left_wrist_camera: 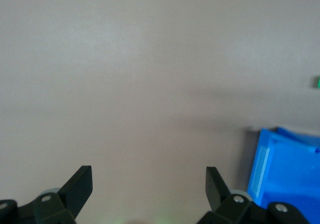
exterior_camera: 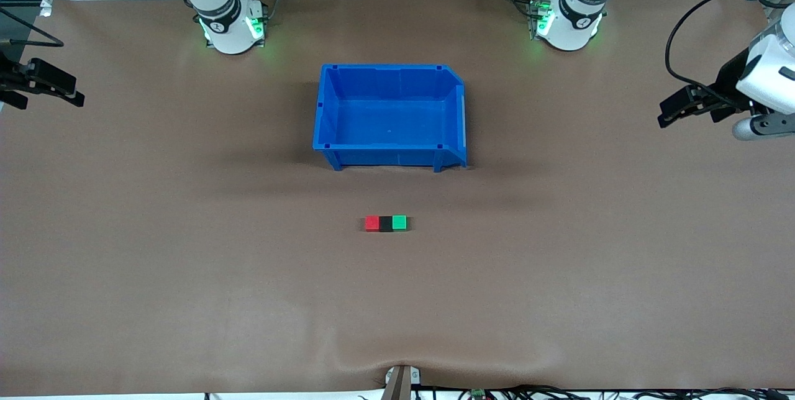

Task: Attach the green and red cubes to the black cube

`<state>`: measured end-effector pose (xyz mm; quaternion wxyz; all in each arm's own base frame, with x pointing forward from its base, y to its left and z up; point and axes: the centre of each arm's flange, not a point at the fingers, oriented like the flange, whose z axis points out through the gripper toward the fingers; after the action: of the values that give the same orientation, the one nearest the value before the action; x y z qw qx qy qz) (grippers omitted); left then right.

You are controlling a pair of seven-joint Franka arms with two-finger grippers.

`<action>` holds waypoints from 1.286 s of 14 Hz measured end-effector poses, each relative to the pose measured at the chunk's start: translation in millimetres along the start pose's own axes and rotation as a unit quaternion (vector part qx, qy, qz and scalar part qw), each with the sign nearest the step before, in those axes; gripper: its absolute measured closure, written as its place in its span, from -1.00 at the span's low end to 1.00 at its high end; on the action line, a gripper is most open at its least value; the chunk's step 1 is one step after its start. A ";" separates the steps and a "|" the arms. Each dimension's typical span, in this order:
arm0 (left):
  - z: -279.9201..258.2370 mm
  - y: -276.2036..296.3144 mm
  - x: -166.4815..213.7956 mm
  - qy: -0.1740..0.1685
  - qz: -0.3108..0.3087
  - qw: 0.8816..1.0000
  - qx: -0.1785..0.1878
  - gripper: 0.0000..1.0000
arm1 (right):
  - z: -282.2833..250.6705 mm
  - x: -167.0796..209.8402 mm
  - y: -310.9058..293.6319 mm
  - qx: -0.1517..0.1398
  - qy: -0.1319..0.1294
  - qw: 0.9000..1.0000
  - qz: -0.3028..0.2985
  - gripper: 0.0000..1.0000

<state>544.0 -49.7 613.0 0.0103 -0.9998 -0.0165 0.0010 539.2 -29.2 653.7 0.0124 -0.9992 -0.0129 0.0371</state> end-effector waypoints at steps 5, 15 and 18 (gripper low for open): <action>-11.0 2.4 -7.7 -0.019 0.080 0.997 0.001 -1.00 | 0.0 0.2 0.0 0.000 0.000 1.000 0.000 -1.00; -18.0 -1.2 -12.7 -0.033 0.084 0.996 0.008 -1.00 | 3.1 3.1 1.1 0.001 -0.001 1.000 0.001 -1.00; -16.5 -2.5 -14.8 -0.042 0.083 0.996 0.010 -1.00 | 7.3 6.1 3.4 0.001 -0.005 1.000 0.003 -1.00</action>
<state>529.2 -48.0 629.6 0.0193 -0.9966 0.0665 0.0445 544.8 -32.2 645.9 0.0134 -0.9990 -0.0101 0.0418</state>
